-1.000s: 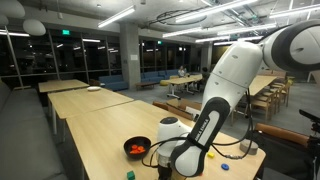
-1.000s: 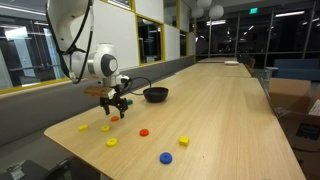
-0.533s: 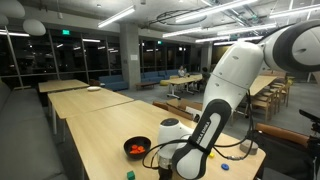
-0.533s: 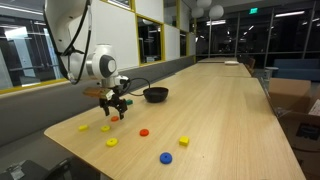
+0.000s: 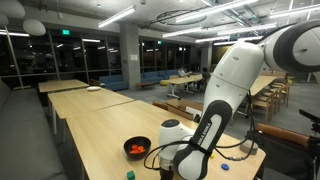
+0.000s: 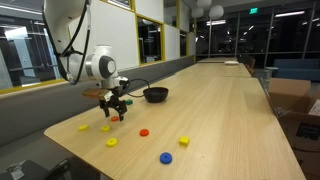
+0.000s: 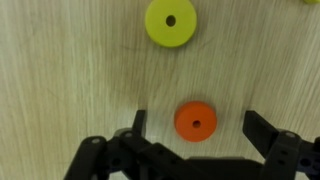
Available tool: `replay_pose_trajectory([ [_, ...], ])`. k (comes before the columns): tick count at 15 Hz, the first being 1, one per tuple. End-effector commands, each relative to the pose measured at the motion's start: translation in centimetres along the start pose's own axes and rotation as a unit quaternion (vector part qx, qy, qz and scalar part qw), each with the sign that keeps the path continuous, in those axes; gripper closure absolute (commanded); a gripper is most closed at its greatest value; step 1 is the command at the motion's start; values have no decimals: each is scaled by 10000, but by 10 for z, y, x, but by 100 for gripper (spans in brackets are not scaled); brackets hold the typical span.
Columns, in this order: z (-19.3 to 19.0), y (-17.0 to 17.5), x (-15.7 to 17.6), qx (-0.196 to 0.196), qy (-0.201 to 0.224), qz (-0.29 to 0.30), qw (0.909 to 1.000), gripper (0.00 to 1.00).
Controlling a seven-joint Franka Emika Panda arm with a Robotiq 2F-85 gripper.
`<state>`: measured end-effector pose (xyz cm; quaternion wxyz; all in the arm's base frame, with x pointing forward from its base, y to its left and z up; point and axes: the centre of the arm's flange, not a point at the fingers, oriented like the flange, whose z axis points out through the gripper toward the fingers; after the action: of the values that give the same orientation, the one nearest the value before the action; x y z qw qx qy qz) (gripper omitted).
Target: Pick up the orange objects from the table and put them in the bowl
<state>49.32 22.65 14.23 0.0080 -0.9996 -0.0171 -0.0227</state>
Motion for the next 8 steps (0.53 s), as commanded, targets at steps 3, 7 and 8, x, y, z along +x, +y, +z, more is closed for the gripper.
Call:
replay_pose_trajectory([
  [3, -8, 5, -7, -42, 137, 87, 9999, 27],
  [7, -11, 8, -4, -58, 153, 100, 9998, 58],
  [8, -13, 9, -4, -63, 155, 106, 9998, 65],
])
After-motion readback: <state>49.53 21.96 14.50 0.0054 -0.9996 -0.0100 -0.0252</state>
